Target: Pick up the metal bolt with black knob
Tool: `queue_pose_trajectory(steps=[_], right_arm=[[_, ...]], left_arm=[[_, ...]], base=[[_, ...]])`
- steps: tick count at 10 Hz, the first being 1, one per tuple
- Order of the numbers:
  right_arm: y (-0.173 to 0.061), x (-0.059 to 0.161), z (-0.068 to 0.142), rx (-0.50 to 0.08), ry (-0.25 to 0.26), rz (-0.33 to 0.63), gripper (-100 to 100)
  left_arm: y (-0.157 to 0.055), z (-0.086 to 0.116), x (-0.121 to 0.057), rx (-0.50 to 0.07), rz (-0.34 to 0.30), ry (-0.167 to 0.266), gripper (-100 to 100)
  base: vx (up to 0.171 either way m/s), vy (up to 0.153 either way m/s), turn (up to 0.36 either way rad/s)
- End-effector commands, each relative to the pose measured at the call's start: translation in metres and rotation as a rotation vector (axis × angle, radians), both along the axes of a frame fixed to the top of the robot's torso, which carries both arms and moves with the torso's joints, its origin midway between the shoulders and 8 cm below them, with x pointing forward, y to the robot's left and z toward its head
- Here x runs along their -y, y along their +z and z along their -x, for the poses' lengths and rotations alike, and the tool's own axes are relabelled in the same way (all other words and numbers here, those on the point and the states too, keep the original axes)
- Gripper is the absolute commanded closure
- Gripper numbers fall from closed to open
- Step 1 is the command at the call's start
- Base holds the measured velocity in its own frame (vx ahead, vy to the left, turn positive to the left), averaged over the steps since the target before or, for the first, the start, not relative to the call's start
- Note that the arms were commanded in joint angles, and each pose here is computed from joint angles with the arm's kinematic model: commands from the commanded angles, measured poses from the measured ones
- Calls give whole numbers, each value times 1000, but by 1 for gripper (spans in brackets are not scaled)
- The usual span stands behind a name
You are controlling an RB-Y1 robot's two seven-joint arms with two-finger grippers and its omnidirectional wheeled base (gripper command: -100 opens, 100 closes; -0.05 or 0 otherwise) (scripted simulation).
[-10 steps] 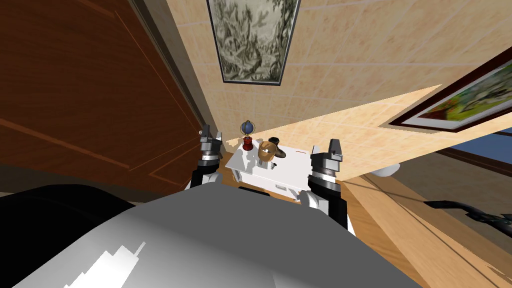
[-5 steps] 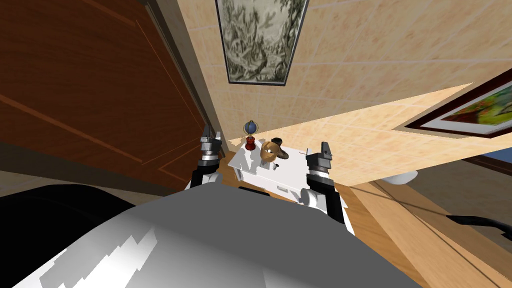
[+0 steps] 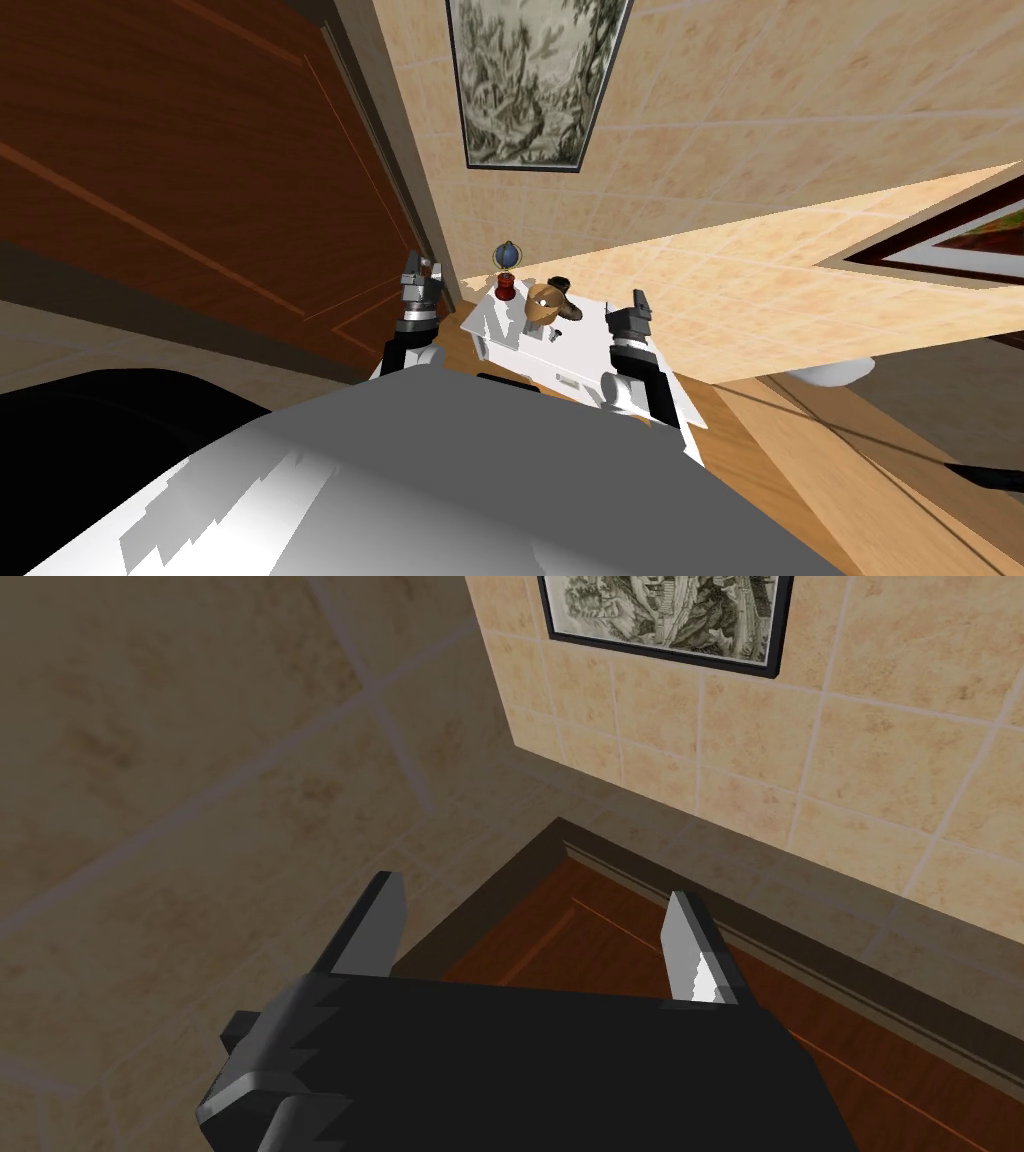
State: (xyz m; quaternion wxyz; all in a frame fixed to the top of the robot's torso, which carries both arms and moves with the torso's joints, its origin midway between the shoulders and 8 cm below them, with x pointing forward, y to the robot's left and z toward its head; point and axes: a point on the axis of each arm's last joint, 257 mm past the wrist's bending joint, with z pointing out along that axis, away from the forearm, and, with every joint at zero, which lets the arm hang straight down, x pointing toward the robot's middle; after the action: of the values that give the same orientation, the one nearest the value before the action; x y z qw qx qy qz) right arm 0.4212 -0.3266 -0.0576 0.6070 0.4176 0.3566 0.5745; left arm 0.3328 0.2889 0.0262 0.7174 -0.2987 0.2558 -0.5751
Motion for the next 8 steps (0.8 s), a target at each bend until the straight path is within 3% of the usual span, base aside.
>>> queue_pose_trajectory(steps=[1, 8], right_arm=[[-12, 6, -6, -27, 7, -36, -100], [-81, 50, -43, -196, 16, -264, -100]], left_arm=[[0, 0, 0, 0, 0, 0, 0], [0, 0, 0, 0, 0, 0, 0]], base=[[-7, 0, 56], [-11, 1, 94]])
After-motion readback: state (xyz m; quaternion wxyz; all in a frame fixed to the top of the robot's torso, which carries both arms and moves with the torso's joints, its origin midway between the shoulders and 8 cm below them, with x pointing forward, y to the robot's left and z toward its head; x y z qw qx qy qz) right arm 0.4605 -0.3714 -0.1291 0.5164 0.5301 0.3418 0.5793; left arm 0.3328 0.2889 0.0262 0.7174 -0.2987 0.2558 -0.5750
